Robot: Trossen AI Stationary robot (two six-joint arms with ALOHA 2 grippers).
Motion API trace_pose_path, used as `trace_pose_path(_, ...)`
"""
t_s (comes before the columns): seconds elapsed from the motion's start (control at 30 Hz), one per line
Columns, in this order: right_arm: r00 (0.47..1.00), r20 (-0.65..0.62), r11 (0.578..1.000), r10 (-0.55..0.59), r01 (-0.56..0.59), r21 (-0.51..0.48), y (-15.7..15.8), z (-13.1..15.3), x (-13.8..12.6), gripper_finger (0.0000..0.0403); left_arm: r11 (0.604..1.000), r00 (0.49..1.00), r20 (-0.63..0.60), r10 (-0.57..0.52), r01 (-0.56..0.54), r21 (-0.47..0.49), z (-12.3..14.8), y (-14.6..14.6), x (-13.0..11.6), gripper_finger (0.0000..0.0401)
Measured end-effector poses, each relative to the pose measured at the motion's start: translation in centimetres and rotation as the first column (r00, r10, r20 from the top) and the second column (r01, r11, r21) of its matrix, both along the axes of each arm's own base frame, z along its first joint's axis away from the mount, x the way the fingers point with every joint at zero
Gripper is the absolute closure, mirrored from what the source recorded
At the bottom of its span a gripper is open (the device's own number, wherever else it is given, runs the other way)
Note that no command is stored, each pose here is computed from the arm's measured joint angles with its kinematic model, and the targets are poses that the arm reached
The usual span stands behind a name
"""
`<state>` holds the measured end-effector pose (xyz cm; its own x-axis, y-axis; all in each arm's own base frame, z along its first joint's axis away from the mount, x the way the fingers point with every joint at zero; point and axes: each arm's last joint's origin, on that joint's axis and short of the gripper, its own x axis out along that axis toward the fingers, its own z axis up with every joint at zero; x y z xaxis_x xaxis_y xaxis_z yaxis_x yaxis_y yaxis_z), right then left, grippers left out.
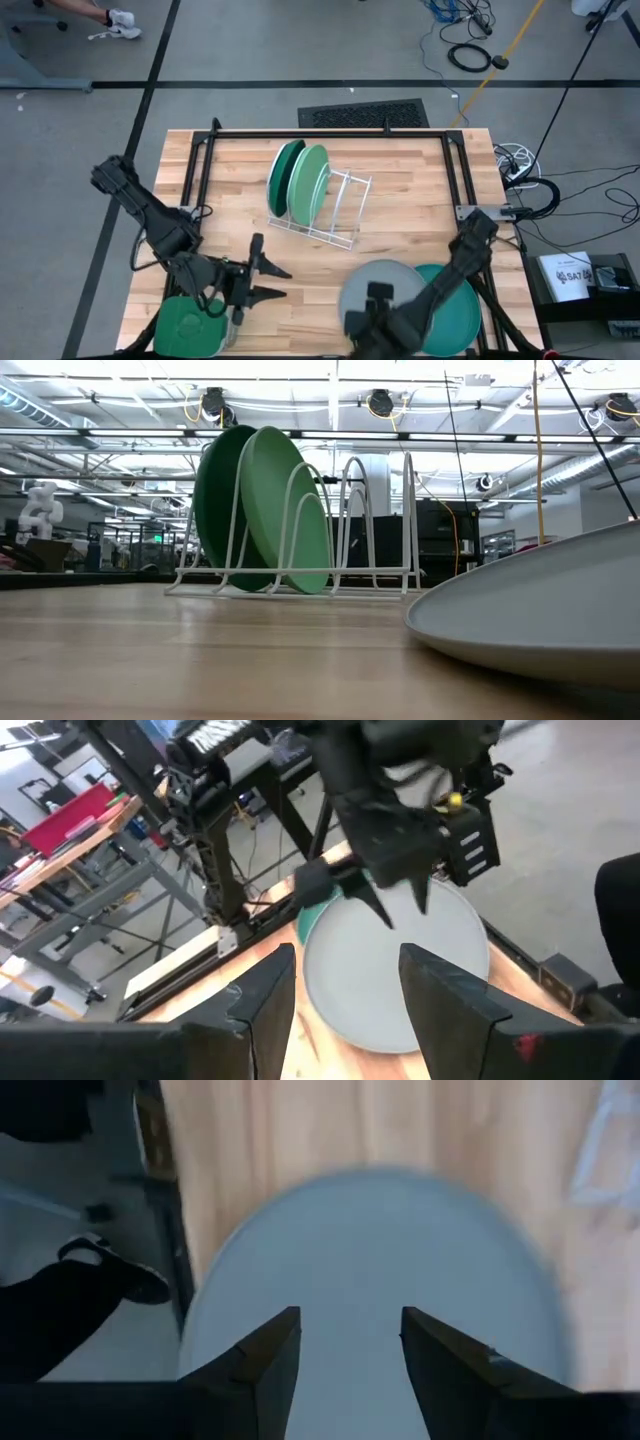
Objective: Sort dishes
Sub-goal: Put the gray plate into the white dish rack
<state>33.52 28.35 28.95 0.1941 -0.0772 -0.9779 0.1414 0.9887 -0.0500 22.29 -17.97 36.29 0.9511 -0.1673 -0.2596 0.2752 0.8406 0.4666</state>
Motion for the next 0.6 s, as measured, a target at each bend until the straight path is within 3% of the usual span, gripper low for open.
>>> trace_pose_path(0.27, 0.976, -0.073, 0.977, -0.206, 0.209, 0.041, 6.3, -3.4, -4.3, 0.0236, 0.999, 1.000, -0.010, -0.014, 0.014, -0.035, -1.5, -1.5, 1.7, 0.0221)
trace_pose_path(0.47, 0.903, -0.075, 0.900, -0.422, 0.428, 0.085, 9.6, -3.3, -9.0, 0.0237, 0.995, 0.999, -0.013, -0.046, 0.045, -0.089, -2.1, -2.3, 2.4, 0.0221)
trace_pose_path(0.6, 0.861, -0.100, 0.853, -0.499, 0.508, 0.117, 11.4, -3.1, -12.1, 0.0237, 0.991, 0.998, -0.026, -0.061, 0.058, -0.117, -2.5, -2.6, 2.6, 0.0221)
